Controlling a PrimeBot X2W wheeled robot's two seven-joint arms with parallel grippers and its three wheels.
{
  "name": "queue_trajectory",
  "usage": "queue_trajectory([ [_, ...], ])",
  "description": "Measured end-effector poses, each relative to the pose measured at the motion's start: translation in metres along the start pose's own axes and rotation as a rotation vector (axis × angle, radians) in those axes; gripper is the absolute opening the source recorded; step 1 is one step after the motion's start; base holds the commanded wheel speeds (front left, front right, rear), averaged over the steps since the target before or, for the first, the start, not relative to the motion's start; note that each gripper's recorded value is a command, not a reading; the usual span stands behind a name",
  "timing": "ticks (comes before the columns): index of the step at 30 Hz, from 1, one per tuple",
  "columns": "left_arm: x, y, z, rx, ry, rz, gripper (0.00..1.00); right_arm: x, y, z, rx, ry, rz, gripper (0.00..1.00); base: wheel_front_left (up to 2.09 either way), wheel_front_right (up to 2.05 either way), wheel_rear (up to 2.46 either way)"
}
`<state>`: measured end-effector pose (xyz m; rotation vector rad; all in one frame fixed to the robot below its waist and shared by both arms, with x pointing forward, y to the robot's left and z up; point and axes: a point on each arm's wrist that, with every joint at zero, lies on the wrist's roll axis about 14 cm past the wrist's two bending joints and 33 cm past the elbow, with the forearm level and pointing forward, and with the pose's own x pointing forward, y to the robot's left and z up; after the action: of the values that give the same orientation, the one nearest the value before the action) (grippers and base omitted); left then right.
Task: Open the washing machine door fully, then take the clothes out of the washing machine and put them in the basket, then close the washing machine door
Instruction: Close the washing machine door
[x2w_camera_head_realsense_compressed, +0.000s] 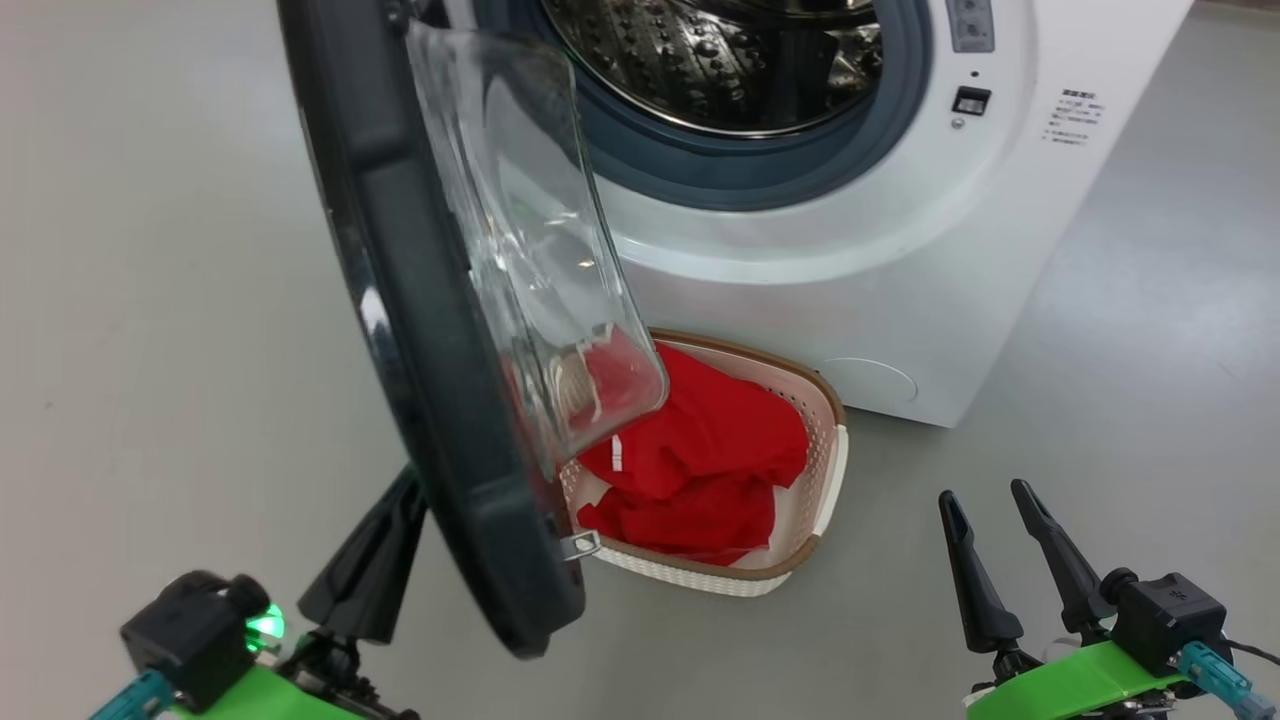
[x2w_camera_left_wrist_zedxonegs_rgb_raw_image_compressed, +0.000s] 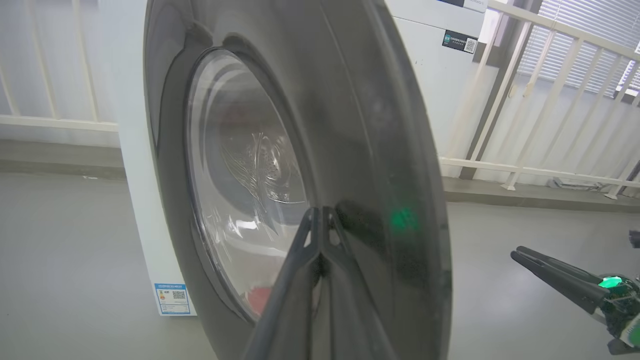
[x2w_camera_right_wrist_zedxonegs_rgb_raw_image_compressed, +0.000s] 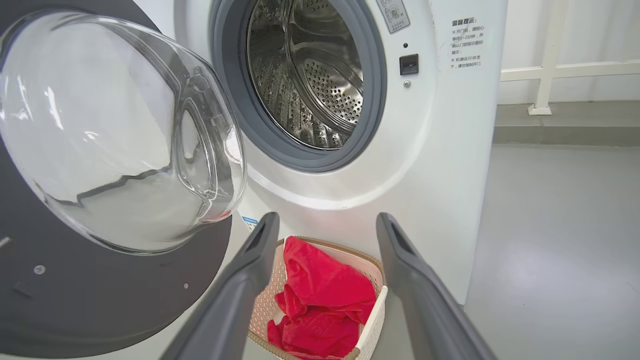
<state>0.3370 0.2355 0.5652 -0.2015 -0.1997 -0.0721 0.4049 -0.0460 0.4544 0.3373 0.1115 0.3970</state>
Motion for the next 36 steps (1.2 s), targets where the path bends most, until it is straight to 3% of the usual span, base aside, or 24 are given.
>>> queue_trajectory([
  [11,0.041,-0.048,-0.013,-0.031,-0.004,-0.141,0.00,-0.007,-0.021,0.003,0.018,-0.014,-0.066,1.00,0.00,0.00,0.00],
  [36,0.170,-0.124,-0.045,-0.094,0.003,-0.334,0.00,-0.021,-0.090,0.019,0.045,-0.077,-0.271,1.00,0.00,0.00,0.00],
])
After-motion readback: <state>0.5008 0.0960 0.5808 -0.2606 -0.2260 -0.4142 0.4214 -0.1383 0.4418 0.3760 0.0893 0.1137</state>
